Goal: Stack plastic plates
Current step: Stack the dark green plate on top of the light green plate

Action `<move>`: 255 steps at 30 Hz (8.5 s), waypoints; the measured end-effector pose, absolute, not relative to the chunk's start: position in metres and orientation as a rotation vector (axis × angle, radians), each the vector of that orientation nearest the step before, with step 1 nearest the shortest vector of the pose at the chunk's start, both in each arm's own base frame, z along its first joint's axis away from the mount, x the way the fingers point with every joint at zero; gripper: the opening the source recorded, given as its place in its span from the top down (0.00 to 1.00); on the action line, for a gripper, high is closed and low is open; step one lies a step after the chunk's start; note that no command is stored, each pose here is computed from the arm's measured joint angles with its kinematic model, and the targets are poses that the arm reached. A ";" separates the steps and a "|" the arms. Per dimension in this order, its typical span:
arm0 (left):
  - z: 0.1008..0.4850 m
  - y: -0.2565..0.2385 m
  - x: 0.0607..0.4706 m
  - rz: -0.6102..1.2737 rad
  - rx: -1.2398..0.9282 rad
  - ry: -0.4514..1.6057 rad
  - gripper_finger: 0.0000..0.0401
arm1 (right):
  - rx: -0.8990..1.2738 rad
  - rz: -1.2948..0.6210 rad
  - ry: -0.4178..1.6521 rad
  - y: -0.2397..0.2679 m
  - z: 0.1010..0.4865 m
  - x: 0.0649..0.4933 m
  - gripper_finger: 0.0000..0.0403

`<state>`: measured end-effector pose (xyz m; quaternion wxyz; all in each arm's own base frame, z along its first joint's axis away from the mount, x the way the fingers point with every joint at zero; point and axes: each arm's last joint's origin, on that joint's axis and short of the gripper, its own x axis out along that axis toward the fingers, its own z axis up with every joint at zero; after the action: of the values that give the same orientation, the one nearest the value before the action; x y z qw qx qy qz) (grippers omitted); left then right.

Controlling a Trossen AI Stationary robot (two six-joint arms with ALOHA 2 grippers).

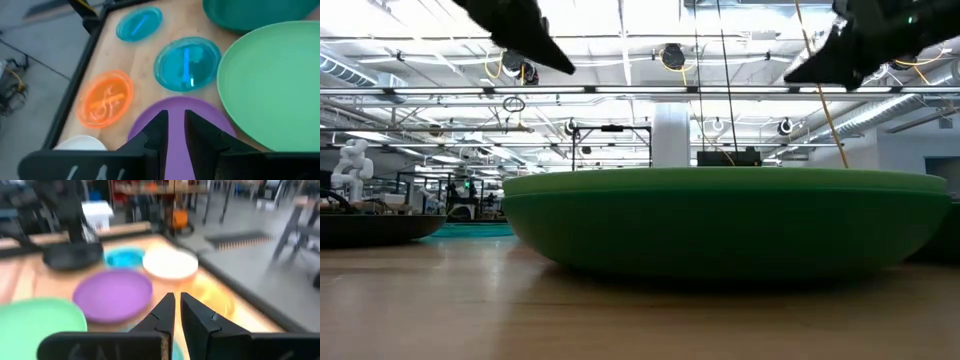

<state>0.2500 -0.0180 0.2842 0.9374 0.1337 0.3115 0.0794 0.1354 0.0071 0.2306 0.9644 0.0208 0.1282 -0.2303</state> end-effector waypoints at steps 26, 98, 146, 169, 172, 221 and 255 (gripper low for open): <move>0.283 0.026 0.209 0.360 0.252 0.409 0.83 | 0.157 -0.562 0.300 0.005 0.216 0.159 0.95; 0.276 0.025 0.207 0.400 0.031 0.444 0.83 | 0.218 -0.425 1.400 0.068 0.260 0.189 1.00; 0.270 0.036 0.202 0.413 0.173 0.546 0.83 | -0.103 -0.288 1.366 0.018 0.256 0.210 0.62; 0.271 0.036 0.203 0.415 0.163 0.543 0.83 | 0.053 -0.286 1.510 0.002 0.182 0.187 0.61; 0.271 0.036 0.202 0.415 0.164 0.542 0.83 | 0.060 -0.292 1.504 0.000 0.183 0.187 0.61; 0.273 0.036 0.204 0.416 0.169 0.519 0.83 | 0.126 -0.190 1.441 -0.024 0.184 0.193 0.62; 0.273 0.036 0.204 0.414 0.175 0.520 0.83 | 0.187 -0.130 1.425 -0.022 0.173 0.191 0.62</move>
<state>0.2037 0.0364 0.2727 0.9415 0.0856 0.2549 0.2030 0.1914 -0.0220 0.1731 0.7509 0.0856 0.6522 -0.0596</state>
